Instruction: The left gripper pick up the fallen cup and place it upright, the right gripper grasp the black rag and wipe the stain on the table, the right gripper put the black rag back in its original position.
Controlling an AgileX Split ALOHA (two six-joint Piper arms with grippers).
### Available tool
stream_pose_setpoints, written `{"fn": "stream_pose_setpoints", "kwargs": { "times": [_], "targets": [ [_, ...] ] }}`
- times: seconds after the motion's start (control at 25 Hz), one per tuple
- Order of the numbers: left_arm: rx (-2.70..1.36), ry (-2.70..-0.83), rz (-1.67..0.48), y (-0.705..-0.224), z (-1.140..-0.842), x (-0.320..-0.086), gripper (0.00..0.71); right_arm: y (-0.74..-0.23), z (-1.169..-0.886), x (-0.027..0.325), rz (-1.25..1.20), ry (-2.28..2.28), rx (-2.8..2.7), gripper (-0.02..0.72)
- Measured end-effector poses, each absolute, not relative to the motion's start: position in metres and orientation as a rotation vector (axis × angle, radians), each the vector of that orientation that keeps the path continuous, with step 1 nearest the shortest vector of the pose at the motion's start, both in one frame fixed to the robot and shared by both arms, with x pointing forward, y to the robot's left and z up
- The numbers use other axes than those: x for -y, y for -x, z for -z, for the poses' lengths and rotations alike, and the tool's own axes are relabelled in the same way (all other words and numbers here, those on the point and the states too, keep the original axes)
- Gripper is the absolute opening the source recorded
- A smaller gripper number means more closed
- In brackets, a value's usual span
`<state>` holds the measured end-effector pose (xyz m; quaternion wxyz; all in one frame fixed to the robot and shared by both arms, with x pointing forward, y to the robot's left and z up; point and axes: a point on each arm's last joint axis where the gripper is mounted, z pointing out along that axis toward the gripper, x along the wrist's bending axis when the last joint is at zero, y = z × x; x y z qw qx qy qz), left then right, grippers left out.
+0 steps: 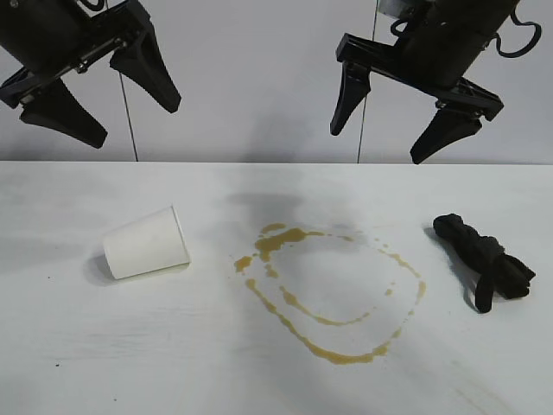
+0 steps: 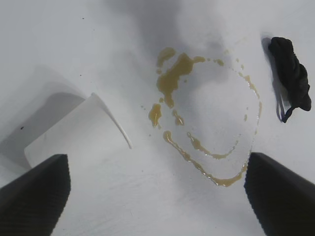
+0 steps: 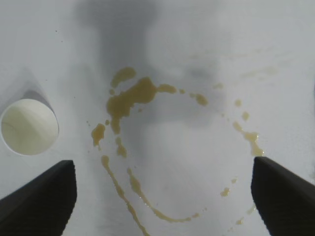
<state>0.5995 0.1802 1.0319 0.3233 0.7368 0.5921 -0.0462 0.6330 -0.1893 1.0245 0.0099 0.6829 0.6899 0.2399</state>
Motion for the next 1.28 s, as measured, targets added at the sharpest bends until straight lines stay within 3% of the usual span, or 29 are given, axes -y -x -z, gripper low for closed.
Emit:
{"fn": "stream_pose_setpoints", "kwargs": {
  "times": [0.88, 1.08, 1.28],
  "targets": [
    [-1.549, -1.930, 0.103, -0.601, -1.033, -0.180, 0.694, -0.633, -1.024, 0.189, -0.742, -2.132, -2.158, 0.661],
    [-1.201, -2.292, 0.004, -0.595, -1.041, -0.179, 0.694, -0.632, -1.024, 0.189, -0.731, -2.137, -2.167, 0.661],
    [-0.754, -2.595, -0.134, -0.587, -1.039, -0.160, 0.694, -0.631, -1.024, 0.189, -0.728, -2.139, -2.170, 0.661]
  ]
}}
